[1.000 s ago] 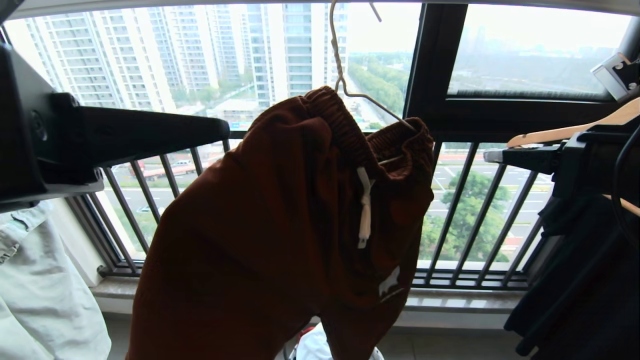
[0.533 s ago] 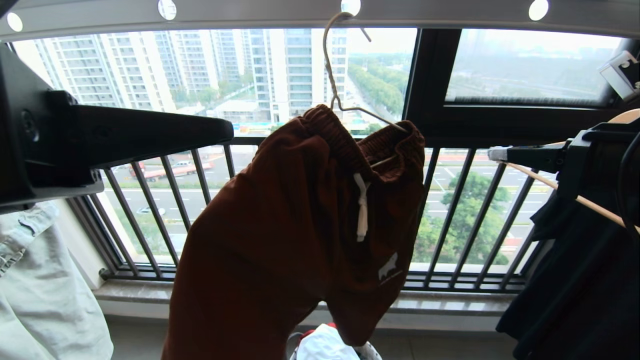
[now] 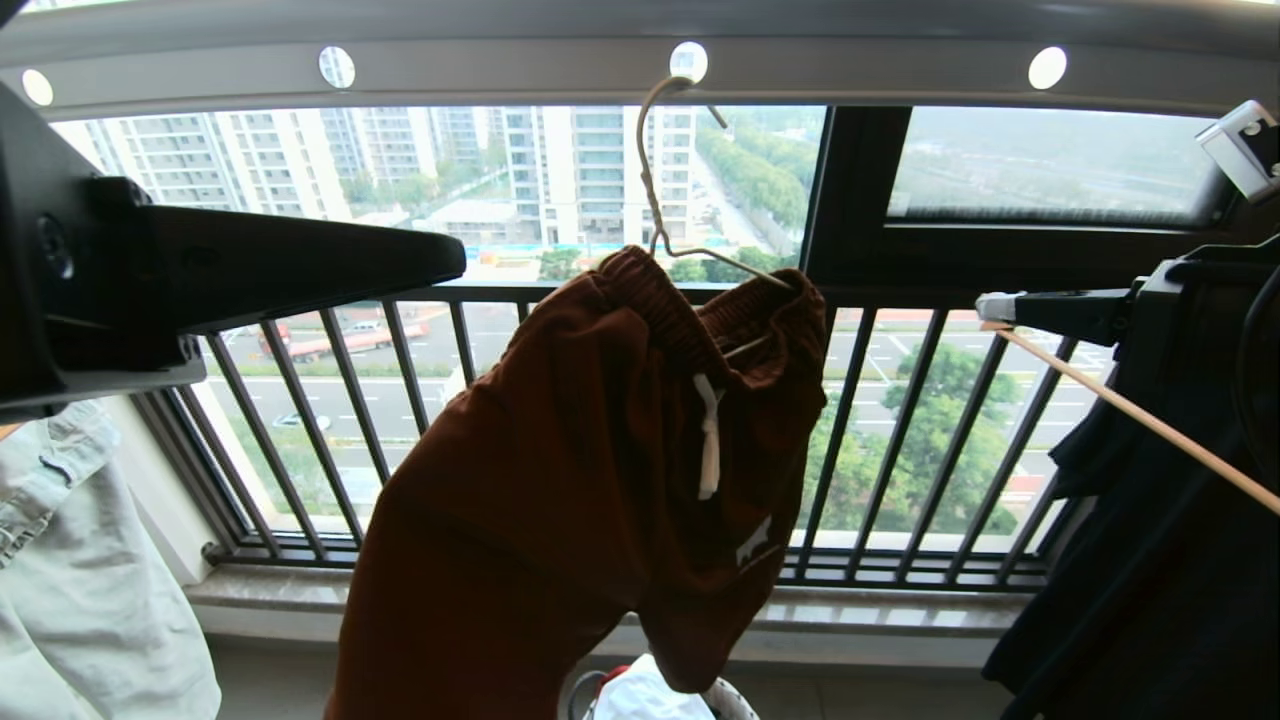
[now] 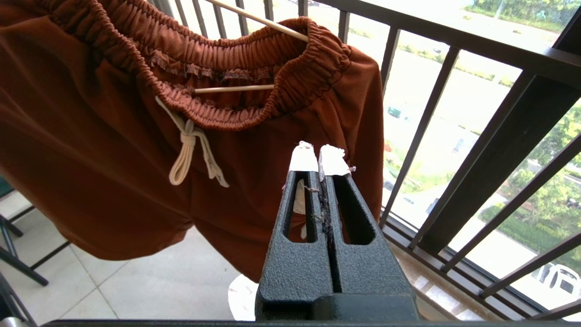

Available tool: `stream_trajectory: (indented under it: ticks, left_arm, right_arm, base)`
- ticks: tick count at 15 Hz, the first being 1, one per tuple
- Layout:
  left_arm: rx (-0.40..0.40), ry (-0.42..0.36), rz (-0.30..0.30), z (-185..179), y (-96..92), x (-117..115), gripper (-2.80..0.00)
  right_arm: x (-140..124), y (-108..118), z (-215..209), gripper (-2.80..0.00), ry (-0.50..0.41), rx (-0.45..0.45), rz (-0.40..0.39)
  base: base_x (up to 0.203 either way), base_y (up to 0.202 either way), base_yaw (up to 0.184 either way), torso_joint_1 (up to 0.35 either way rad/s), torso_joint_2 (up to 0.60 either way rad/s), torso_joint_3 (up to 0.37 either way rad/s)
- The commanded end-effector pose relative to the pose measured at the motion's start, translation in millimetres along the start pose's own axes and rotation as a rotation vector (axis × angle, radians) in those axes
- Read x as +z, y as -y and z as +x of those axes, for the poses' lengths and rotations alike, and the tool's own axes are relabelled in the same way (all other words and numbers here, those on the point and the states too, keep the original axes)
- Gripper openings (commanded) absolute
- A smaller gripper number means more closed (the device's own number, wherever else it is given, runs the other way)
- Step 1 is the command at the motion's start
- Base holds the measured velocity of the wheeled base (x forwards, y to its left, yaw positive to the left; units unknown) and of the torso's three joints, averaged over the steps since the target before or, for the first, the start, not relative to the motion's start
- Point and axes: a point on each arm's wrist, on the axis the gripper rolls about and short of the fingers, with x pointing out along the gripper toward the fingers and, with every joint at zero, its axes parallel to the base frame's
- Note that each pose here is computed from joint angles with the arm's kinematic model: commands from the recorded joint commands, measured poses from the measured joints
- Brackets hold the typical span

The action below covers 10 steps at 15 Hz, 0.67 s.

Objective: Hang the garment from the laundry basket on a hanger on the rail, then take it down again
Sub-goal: Take the clothes off the clothes rack

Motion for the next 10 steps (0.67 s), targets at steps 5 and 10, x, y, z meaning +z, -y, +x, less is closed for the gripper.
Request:
stream_trajectory:
  ticks: [5, 10]
  left_arm:
    - [-0.007, -0.014, -0.006, 2.3, 0.3, -1.8, -2.80]
    - [-0.010, -0.026, -0.009, 2.0, 1.4, -3.1, -2.80]
  right_arm:
    - [0.0, -0.7, -0.4, -2.80, 0.002, 0.012, -0.001]
    - [-0.3, -6.0, -4.0, -2.80, 0.010, 0.093, -0.001]
  base:
    - [0.000, 0.000, 0.000, 0.054, -0.10, -0.051]
    - [0.000, 0.000, 0.000, 0.000, 0.00, 0.000]
